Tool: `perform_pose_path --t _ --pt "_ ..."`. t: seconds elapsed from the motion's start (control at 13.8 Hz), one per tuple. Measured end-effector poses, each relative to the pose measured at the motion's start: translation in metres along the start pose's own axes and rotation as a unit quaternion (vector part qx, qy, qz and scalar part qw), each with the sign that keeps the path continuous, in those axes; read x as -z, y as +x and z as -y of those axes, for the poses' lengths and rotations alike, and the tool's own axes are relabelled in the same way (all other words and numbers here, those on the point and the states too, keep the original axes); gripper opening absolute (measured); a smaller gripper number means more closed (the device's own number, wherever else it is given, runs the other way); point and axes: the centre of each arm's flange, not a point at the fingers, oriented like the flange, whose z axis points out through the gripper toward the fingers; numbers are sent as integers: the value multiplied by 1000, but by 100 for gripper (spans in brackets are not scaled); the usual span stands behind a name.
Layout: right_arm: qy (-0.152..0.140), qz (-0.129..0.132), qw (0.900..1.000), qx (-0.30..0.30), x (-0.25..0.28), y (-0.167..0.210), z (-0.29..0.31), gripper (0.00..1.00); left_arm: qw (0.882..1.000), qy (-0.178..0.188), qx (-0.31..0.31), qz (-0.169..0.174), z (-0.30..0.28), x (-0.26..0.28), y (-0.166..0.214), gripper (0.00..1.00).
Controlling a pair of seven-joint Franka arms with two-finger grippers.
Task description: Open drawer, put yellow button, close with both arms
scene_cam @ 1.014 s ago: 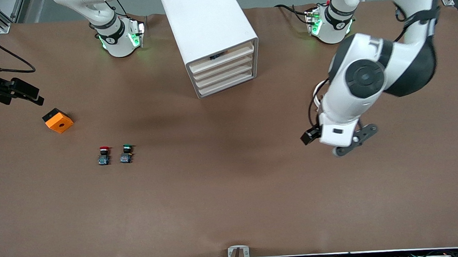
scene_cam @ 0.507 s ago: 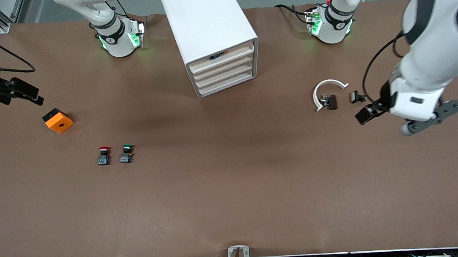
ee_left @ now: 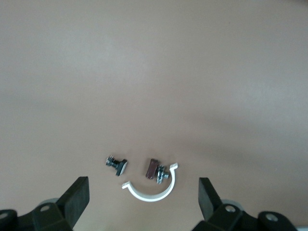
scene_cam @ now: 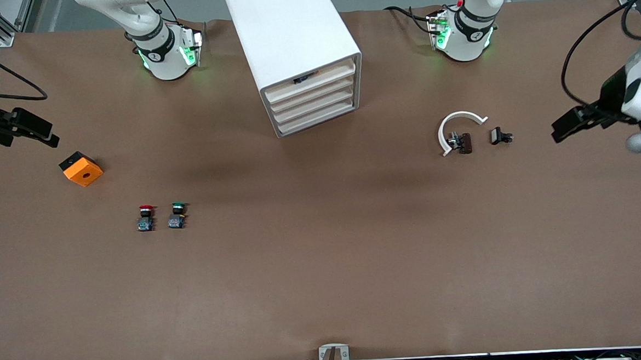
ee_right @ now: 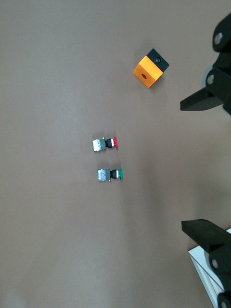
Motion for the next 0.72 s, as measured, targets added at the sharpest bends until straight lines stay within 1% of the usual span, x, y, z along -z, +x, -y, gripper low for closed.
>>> perform_pose_path --t 0.22,0.36,0.72 --pt "0 0 1000 -1 0 0 -2 100 1000 -15 -7 12 27 6 -35 100" --pt "0 -1 1000 -2 1 0 -2 100 1000 -16 -10 13 31 11 -53 100" --pt "0 -1 1000 -2 1 0 -2 100 1000 -15 -20 11 27 15 -63 100"
